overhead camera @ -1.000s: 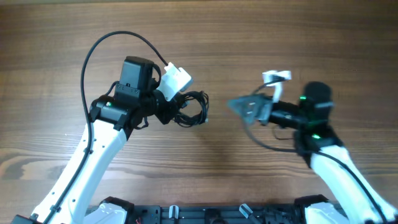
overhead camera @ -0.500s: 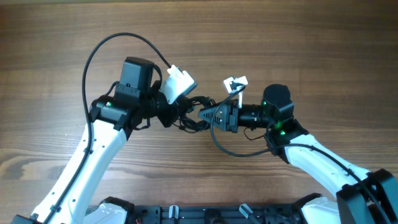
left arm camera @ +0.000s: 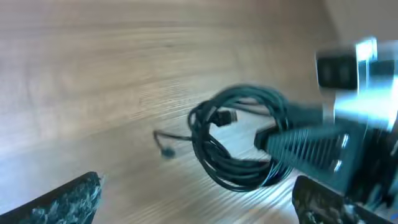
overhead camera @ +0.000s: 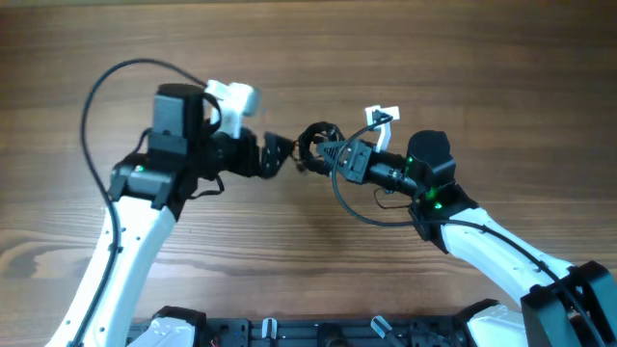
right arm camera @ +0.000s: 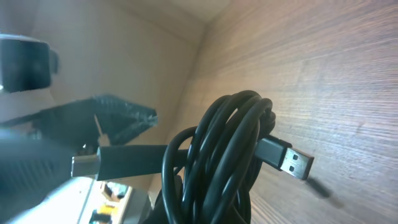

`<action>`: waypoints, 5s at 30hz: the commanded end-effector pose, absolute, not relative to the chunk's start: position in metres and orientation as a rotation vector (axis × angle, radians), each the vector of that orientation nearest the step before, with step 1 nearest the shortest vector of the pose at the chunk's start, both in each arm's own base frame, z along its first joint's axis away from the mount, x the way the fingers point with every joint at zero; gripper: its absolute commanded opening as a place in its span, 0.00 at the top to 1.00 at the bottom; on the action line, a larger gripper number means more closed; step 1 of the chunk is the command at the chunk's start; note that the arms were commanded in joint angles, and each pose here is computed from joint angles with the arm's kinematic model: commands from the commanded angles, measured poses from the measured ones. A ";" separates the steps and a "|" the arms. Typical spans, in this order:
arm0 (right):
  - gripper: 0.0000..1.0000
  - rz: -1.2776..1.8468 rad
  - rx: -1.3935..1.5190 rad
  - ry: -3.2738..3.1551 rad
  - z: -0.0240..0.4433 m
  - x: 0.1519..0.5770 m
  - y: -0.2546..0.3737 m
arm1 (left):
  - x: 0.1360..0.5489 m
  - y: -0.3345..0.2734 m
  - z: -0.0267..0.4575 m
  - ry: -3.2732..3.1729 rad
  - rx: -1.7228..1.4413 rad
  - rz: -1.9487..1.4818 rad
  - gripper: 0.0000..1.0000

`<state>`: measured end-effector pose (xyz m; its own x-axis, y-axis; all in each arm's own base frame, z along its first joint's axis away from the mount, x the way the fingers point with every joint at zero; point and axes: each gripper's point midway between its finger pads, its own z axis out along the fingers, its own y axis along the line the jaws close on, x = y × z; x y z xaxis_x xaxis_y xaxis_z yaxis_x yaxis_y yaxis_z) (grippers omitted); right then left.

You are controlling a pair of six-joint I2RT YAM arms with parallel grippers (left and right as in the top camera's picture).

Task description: Untangle cables

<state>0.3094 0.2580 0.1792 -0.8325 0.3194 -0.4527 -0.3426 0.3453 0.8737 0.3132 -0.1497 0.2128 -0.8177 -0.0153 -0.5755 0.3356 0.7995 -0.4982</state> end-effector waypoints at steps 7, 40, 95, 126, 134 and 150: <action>0.95 1.471 -0.039 2.011 0.183 0.319 0.256 | 0.298 -0.182 0.222 2.520 -0.153 -1.169 0.38; 0.95 1.448 0.050 2.110 0.163 0.317 0.252 | 0.291 -0.216 0.220 2.544 -0.025 -1.397 0.96; 0.96 1.858 -0.549 1.975 0.206 0.241 0.275 | 0.334 -0.164 0.202 2.389 0.225 -1.216 0.29; 0.96 2.091 -1.018 1.845 0.220 0.179 0.258 | 0.219 -0.221 0.202 2.059 1.180 -1.418 0.39; 0.85 2.053 -1.031 1.807 0.225 0.182 0.259 | 0.241 -0.197 0.178 2.321 1.005 -1.247 0.96; 0.00 1.279 -0.414 1.974 0.168 0.263 0.326 | 0.330 -0.101 0.167 2.608 -0.823 -1.215 0.96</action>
